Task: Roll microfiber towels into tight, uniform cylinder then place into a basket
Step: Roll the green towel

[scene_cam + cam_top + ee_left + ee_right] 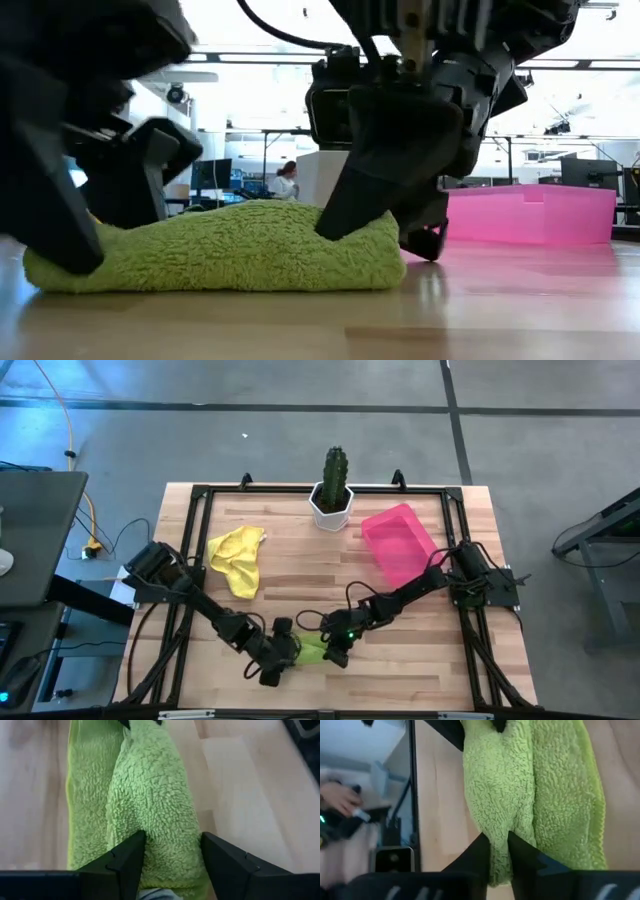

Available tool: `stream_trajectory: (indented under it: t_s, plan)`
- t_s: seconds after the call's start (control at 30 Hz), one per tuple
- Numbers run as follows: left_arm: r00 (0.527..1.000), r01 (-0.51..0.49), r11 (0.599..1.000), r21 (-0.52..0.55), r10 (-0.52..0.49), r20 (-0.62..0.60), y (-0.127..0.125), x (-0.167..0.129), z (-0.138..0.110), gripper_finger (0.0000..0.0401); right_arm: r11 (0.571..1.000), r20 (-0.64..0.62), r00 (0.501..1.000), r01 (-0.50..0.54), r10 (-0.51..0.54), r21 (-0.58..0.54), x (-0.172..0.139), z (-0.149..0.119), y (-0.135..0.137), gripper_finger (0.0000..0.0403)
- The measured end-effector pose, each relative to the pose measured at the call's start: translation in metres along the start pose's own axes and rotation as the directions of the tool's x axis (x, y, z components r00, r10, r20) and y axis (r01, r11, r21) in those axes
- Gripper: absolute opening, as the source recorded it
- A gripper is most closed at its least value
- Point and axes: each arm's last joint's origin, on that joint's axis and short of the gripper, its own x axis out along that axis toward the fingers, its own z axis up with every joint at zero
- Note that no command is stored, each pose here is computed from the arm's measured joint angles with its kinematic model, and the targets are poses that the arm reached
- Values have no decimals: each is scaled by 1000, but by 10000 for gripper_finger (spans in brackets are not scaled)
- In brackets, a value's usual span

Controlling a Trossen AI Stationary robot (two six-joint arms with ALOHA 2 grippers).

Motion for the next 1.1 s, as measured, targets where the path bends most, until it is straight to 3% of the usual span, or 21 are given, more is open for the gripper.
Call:
stream_trajectory:
  t_s: [0.17, 0.3, 0.37, 0.47, 0.53, 0.6, 0.77, 1.0, 1.1]
  plan:
    - [997, 53, 977, -206, -63, -40, 9, 6, 2, 192, 976, -7, 1000, -24, 23, -215, -9, 3, 7, 108]
    - [996, 60, 951, -305, -78, -48, 12, 7, 3, 189, 886, 18, 999, -37, 50, -463, -25, 8, 23, 143]
    - [996, 58, 940, -335, -79, -49, 12, 7, 3, 189, 787, 44, 998, -15, 53, -617, -30, 5, 34, 149]
    - [996, 47, 931, -363, -69, -48, 14, 7, 3, 189, 571, 124, 991, 73, 51, -818, -34, -6, 59, 151]
    - [997, 38, 925, -379, -59, -44, 15, 7, 3, 189, 440, 169, 985, 143, 20, -887, -32, -18, 70, 151]
    - [998, 33, 919, -392, -54, -42, 18, 8, 4, 189, 360, 206, 978, 200, -20, -911, -28, -31, 77, 151]
    - [998, 31, 908, -419, -53, -40, 21, 9, 6, 188, 305, 333, 933, 359, -134, -882, -16, -52, 82, 152]
    - [998, 46, 876, -480, -63, -19, 23, 10, 8, 188, 288, 362, 909, 411, -207, -865, 3, -59, 66, 152]
    - [998, 51, 871, -489, -65, -14, 23, 10, 8, 188, 272, 415, 871, 479, -263, -834, 6, -56, 58, 152]
